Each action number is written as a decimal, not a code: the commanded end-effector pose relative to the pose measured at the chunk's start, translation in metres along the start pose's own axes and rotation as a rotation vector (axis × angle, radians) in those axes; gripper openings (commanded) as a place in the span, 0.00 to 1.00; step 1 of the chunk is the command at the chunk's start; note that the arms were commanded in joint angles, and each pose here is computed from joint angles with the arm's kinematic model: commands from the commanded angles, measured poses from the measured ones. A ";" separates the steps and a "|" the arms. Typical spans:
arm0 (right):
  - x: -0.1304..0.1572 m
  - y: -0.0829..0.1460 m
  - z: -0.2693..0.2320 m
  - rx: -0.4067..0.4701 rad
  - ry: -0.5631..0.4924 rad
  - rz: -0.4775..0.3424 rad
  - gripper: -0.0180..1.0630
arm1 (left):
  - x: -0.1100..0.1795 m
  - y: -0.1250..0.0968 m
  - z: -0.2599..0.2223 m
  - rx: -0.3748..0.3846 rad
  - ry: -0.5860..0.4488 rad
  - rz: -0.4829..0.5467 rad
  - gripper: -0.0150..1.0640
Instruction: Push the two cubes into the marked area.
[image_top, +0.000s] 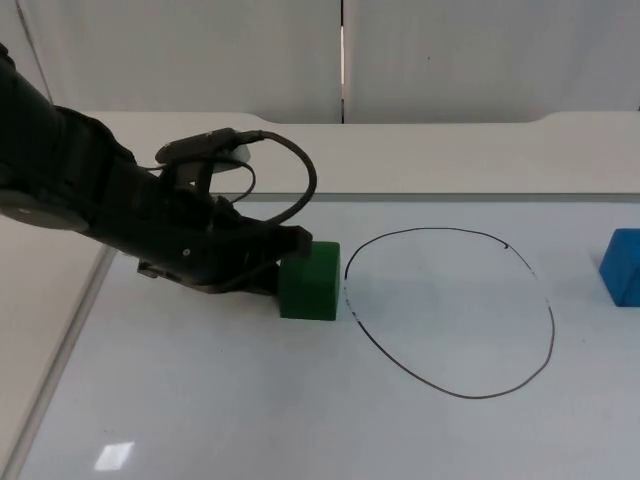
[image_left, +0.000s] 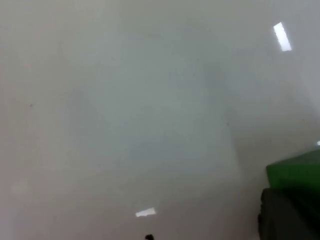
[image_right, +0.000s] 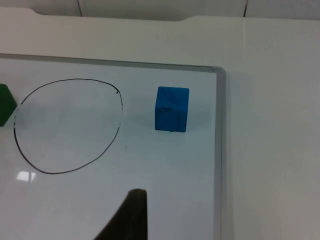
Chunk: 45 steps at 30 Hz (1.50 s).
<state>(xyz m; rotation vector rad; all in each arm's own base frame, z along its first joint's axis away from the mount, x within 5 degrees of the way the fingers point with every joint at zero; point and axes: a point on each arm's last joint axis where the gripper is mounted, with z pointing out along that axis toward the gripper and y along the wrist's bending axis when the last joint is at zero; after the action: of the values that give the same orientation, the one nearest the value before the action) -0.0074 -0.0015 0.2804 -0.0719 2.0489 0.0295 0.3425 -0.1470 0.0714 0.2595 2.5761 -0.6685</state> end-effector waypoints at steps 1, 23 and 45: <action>0.000 0.000 0.000 0.006 -0.003 0.002 0.99 | 0.000 -0.003 0.001 0.004 0.000 -0.012 0.01; 0.000 0.000 0.000 0.006 -0.003 0.002 0.99 | 0.001 -0.006 0.002 0.026 0.003 -0.072 0.01; 0.000 0.000 0.000 0.006 -0.003 0.002 0.99 | 0.007 -0.022 0.007 0.042 0.024 -0.043 0.01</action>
<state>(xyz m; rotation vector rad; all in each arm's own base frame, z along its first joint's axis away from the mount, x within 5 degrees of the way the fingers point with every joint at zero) -0.0074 -0.0015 0.2804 -0.0719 2.0489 0.0295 0.3341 -0.1654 0.0717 0.2364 2.5988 -0.7242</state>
